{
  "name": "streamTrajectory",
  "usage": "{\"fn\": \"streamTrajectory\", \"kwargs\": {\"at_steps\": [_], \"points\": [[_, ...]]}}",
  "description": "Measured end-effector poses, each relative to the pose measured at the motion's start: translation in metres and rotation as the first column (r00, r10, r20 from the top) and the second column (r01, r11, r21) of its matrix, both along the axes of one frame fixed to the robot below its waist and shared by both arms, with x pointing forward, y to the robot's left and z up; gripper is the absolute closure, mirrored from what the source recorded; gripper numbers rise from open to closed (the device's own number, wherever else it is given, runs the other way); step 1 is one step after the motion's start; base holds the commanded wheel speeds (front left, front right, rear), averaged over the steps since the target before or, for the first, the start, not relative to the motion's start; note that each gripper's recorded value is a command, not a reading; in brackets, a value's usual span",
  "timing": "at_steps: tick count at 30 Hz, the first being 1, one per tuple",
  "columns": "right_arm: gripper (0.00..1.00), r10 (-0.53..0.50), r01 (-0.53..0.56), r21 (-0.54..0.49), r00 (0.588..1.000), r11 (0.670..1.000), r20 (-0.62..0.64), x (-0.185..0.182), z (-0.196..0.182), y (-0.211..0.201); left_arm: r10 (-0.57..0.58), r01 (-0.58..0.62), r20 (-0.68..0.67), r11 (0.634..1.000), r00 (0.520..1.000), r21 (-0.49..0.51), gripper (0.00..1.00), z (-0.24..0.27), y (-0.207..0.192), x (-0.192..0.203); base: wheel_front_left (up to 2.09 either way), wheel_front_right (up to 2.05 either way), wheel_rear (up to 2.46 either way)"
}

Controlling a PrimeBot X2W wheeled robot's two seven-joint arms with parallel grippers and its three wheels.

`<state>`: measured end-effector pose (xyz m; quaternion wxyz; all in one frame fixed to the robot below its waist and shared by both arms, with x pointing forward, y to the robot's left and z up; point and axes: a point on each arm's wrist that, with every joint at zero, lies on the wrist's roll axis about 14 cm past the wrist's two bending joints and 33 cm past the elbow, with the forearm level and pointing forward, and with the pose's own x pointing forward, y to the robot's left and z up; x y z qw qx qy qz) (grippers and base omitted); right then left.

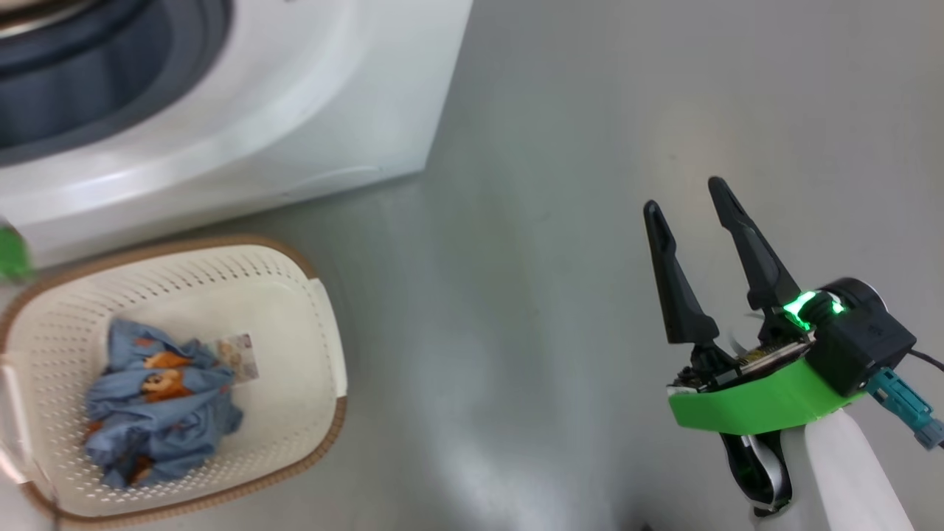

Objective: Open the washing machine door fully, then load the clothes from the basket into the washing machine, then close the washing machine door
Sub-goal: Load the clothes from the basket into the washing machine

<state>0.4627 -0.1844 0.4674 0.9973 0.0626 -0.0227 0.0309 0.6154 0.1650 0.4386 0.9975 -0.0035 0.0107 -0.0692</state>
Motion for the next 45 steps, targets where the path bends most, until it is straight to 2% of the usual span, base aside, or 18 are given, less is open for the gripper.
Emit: {"fn": "streamTrajectory", "kwargs": {"at_steps": [14, 23, 38, 45], "points": [[0.0, 0.027, -0.026, -0.028, 0.999, 0.999, 0.028, -0.032, 0.023, 0.013, 0.069, -0.07, -0.03, 0.997, 0.997, -0.033, 0.0, 0.023, 0.011, -0.145, 0.0, 0.0, 0.0], [0.0, 0.049, -0.047, -0.039, 0.998, 0.998, 0.032, -0.06, 0.032, 0.019, 0.086, -0.089, -0.05, 0.994, 0.995, -0.059, 0.0, 0.034, 0.008, -0.203, 0.0, 0.0, 0.0], [0.0, 0.072, -0.069, -0.046, 0.994, 0.997, 0.08, -0.101, 0.053, 0.026, 0.089, -0.091, -0.027, 0.99, 0.996, -0.104, 0.0, 0.051, 0.0, -0.261, 0.0, 0.0, 0.0], [0.0, 0.087, -0.081, -0.054, 0.99, 0.995, 0.11, -0.114, 0.065, 0.029, 0.097, -0.095, 0.018, 0.991, 0.995, -0.095, 0.0, 0.064, 0.004, -0.276, 0.0, 0.0, 0.0]]}}
